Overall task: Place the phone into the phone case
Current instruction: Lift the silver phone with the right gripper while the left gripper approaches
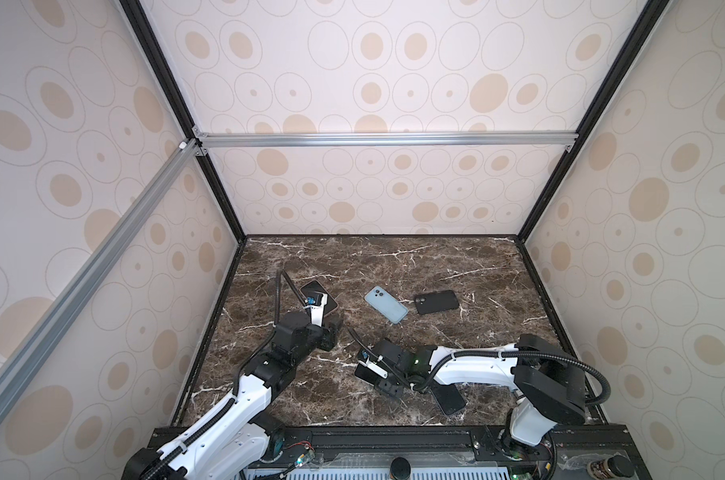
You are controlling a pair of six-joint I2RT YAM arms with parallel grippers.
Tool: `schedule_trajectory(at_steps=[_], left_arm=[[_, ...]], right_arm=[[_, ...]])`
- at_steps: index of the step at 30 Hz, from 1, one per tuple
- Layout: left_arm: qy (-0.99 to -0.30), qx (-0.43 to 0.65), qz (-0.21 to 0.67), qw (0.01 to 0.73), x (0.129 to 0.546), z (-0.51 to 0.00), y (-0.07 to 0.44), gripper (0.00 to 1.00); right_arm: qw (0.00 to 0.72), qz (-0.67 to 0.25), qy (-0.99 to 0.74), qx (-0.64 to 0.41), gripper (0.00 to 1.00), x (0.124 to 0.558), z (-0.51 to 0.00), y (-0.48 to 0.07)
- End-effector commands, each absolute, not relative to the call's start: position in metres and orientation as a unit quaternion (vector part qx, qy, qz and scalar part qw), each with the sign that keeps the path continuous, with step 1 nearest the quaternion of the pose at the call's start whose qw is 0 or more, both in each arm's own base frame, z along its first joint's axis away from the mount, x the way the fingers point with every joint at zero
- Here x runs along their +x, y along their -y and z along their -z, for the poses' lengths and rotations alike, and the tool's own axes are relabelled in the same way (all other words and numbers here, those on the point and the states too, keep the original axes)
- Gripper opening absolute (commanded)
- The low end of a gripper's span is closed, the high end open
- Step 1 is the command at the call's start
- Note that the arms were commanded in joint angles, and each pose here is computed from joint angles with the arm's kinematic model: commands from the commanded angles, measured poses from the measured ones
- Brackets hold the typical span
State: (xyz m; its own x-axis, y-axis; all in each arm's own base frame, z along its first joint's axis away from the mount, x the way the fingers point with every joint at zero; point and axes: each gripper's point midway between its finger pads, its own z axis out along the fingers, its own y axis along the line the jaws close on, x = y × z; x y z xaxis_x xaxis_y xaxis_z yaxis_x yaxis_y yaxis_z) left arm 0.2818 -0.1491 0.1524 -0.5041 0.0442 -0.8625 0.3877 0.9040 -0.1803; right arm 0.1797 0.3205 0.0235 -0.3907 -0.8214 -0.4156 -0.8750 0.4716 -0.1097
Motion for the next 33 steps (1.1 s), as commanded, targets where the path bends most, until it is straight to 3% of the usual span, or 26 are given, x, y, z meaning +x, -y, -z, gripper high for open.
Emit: schedule_trajectory(at_steps=[1, 8, 17, 22, 27, 33], left_arm=[[-0.849, 0.144, 0.209, 0.463, 0.283, -0.158, 0.165, 0.61], [-0.859, 0.160, 0.269, 0.406, 0.276, -0.144, 0.190, 0.61], [-0.863, 0.172, 0.314, 0.357, 0.269, -0.136, 0.207, 0.61], [-0.867, 0.164, 0.291, 0.371, 0.275, -0.139, 0.200, 0.61], [-0.855, 0.162, 0.291, 0.397, 0.274, -0.151, 0.196, 0.61], [-0.851, 0.159, 0.289, 0.409, 0.273, -0.156, 0.193, 0.62]], right_arm=[[0.269, -0.078, -0.830, -0.483, 0.58, 0.209, -0.039, -0.331], [0.373, -0.138, -0.806, -0.438, 0.56, 0.241, -0.079, -0.350], [0.421, -0.163, -0.775, -0.442, 0.56, 0.249, -0.099, -0.367], [0.397, -0.135, -0.808, -0.415, 0.72, 0.265, -0.094, -0.344], [0.325, -0.138, -0.859, -0.370, 0.99, 0.278, -0.086, -0.315], [0.256, -0.097, -0.890, -0.364, 0.99, 0.294, -0.065, -0.303]])
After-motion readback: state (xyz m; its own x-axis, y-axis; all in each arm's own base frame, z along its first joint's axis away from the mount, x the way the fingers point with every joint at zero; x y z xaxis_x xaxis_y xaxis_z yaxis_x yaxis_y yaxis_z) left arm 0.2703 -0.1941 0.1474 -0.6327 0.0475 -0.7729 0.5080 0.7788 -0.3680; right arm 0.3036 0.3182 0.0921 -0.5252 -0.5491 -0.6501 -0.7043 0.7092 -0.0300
